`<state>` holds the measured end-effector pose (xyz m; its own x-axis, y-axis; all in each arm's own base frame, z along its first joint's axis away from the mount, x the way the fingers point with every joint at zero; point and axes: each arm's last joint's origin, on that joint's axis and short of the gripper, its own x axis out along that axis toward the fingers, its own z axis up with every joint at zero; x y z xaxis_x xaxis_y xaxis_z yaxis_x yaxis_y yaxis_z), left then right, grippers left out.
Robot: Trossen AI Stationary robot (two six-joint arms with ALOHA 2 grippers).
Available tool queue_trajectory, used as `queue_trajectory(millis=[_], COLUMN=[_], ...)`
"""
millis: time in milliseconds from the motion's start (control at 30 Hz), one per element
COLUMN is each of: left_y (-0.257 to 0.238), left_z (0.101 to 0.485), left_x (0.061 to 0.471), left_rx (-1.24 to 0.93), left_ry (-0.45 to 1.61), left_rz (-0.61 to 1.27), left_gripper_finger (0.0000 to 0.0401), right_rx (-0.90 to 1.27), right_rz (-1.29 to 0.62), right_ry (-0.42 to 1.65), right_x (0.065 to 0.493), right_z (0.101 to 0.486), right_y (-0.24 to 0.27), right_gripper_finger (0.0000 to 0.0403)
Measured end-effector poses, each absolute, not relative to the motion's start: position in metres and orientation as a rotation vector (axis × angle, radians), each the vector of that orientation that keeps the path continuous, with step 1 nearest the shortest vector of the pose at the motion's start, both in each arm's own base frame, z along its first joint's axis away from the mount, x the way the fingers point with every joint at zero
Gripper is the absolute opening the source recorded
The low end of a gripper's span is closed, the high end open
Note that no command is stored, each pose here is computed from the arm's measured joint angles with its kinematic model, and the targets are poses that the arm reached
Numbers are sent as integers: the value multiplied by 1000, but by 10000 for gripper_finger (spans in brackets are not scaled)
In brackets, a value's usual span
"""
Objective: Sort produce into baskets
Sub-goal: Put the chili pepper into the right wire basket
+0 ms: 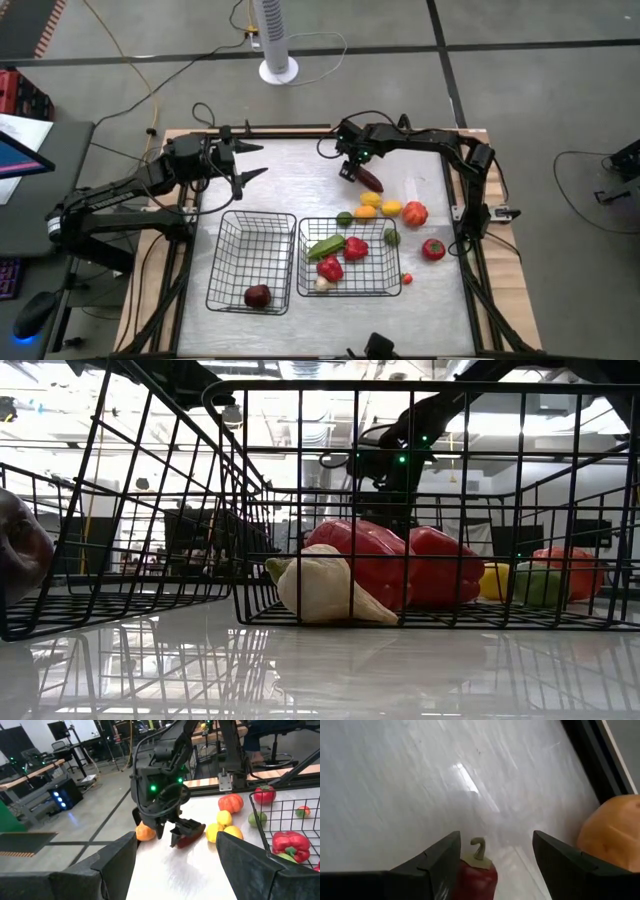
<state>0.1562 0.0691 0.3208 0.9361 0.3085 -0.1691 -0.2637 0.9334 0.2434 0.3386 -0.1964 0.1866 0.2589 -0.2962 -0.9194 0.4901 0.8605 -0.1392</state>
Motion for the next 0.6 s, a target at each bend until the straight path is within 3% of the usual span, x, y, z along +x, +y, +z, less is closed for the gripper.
queue_trajectory(millis=[600], left_y=[70], left_z=[320], left_x=[156], left_rx=[223], left_ry=[219], left_rz=[333], left_gripper_finger=[261], right_rx=[192], right_rz=[-552], right_ry=[1281], right_x=[340], right_z=[162], right_y=[-202], right_gripper_finger=[262])
